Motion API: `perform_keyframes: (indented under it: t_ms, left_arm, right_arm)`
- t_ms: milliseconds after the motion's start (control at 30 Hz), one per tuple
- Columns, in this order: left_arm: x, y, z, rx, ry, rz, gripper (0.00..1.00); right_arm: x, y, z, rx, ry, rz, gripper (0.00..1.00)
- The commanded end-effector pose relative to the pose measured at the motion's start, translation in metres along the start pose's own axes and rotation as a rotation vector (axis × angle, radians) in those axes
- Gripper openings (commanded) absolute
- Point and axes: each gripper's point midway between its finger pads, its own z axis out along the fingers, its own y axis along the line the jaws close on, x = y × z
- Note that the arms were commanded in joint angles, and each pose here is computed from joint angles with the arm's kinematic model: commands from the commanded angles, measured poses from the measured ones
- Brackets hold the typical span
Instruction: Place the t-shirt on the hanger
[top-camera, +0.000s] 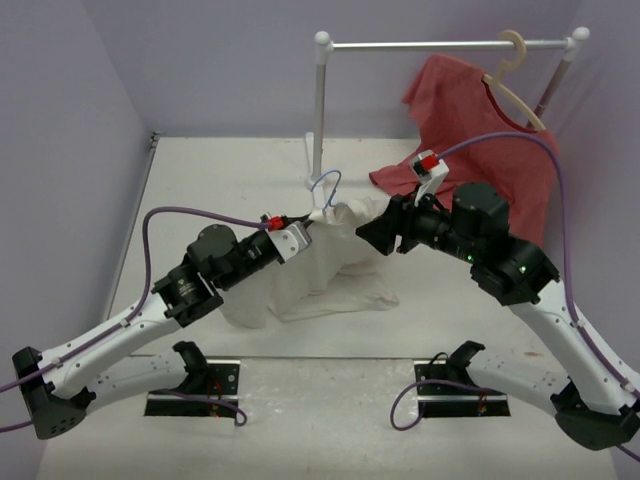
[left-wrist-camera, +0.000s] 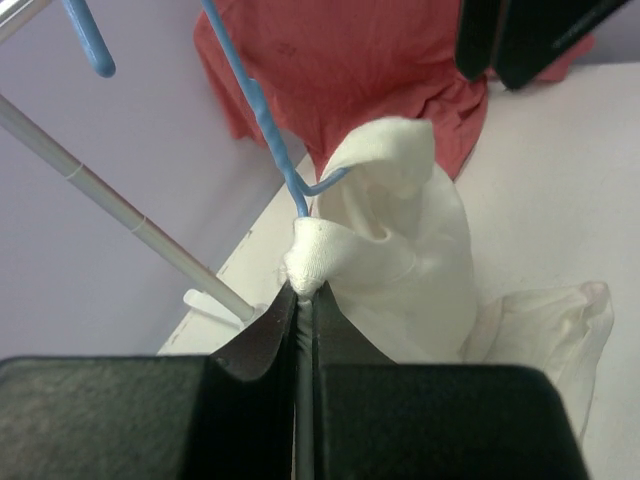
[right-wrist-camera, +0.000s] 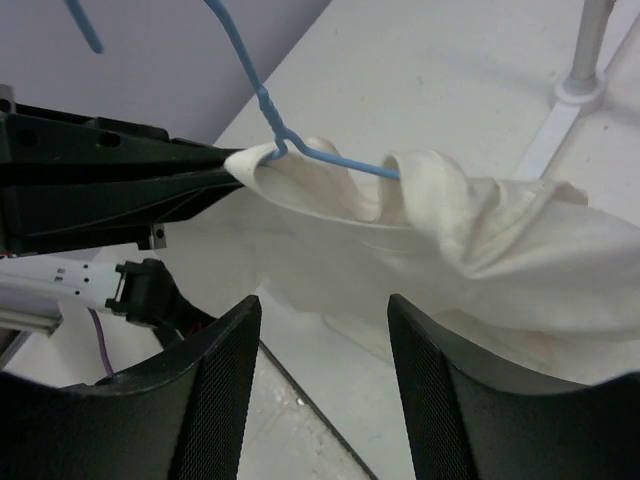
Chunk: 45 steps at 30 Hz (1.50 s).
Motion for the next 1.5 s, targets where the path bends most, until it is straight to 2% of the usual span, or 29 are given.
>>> perform_keyframes:
  t_ms: [0,333,500,767,800,867,1000,1200,1300,1467]
  left_arm:
    - [-0.045,0.009,0.0,-0.002,-0.172,-0.034,0.0]
    - [-0.046,-0.002,0.005,0.052,-0.199,-0.063,0.0]
    - [-0.037,-0.005,0.012,0.061,-0.167,-0.07,0.0]
    - [-0.032,-0.012,0.019,0.102,-0.141,-0.071,0.0]
    - [-0.029,-0.014,0.021,0.108,-0.127,-0.072,0.0]
    - [-0.027,-0.015,0.022,0.117,-0.116,-0.075,0.0]
    - [-0.03,-0.014,0.021,0.111,-0.125,-0.078,0.0]
    - [-0.029,0.01,0.015,-0.003,-0.079,-0.092,0.0]
    - [-0.011,0.038,0.0,-0.171,0.022,-0.111,0.0]
    - [-0.002,0.047,-0.013,-0.244,0.051,-0.155,0.01]
  right_arm:
    - [-0.042,-0.003,-0.007,0.069,-0.11,-0.121,0.58]
    - [-0.071,0.007,0.018,0.041,-0.124,-0.17,0.6]
    - [-0.083,0.024,0.024,0.02,-0.165,-0.186,0.6]
    - [-0.098,0.029,0.034,0.021,-0.207,-0.176,0.55]
    - [-0.099,0.03,0.036,0.016,-0.213,-0.173,0.53]
    - [-0.101,0.032,0.037,0.009,-0.229,-0.163,0.42]
    - [-0.102,0.027,0.04,0.03,-0.242,-0.155,0.0]
    - [-0.112,0.008,0.023,0.139,-0.325,-0.16,0.0]
    - [-0.124,-0.001,0.0,0.209,-0.393,-0.18,0.0]
    - [-0.136,-0.002,-0.022,0.236,-0.476,-0.166,0.0]
